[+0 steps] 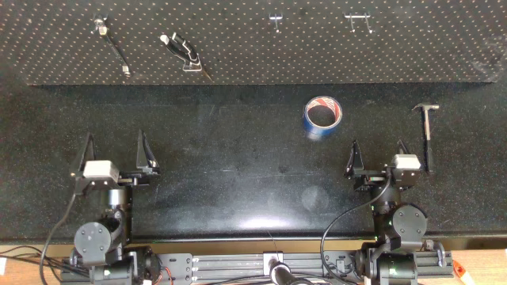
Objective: Place Tools Onto Pegboard
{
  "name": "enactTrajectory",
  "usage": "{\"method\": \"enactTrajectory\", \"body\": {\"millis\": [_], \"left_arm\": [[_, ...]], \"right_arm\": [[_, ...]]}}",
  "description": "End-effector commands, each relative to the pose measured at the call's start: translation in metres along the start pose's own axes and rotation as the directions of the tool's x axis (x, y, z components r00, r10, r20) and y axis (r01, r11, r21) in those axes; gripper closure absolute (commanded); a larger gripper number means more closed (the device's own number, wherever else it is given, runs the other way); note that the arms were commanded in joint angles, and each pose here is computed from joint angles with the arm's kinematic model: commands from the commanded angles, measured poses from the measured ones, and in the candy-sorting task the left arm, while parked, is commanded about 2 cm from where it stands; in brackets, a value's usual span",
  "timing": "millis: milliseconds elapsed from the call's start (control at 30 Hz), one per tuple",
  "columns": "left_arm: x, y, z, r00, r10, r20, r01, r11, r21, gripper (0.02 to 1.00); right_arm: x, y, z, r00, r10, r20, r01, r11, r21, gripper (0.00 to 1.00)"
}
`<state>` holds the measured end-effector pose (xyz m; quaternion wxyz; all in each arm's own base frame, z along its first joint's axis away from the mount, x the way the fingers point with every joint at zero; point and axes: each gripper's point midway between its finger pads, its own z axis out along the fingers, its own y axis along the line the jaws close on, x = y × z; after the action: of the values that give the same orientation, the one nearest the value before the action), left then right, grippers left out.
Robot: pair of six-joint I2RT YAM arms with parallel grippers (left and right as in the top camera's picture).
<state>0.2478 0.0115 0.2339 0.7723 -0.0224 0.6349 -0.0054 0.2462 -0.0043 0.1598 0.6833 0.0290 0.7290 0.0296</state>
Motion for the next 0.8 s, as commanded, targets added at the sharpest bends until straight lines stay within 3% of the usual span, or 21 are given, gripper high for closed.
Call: {"method": "enactTrajectory", "body": {"millis": [33,233,567,800], "left_arm": [[0.013,0.008,-0.008,1.0,0.002,-0.011,-0.002,0.999,-0.045,0.023],[0.031,0.017,-0.01,0.997,-0.004,-0.083,-0.004,0.995,-0.097,0.023],[0.076,0.016,-0.018,0.964,-0.013,-0.264,-0.012,0.996,-0.093,0.025],[0.076,0.015,-0.017,0.964,-0.013,-0.264,-0.012,0.996,-0.093,0.023]], "right_arm": [[0.002,0.0,0.0,1.0,-0.015,-0.002,0.015,1.0,0.0,0.014],[0.002,0.0,0.0,1.0,-0.015,-0.002,0.015,1.0,0.001,0.014],[0.002,0.0,0.0,1.0,-0.015,-0.002,0.015,1.0,0.0,0.014],[0.002,0.0,0.0,1.0,-0.015,-0.002,0.015,1.0,0.001,0.014]]}}
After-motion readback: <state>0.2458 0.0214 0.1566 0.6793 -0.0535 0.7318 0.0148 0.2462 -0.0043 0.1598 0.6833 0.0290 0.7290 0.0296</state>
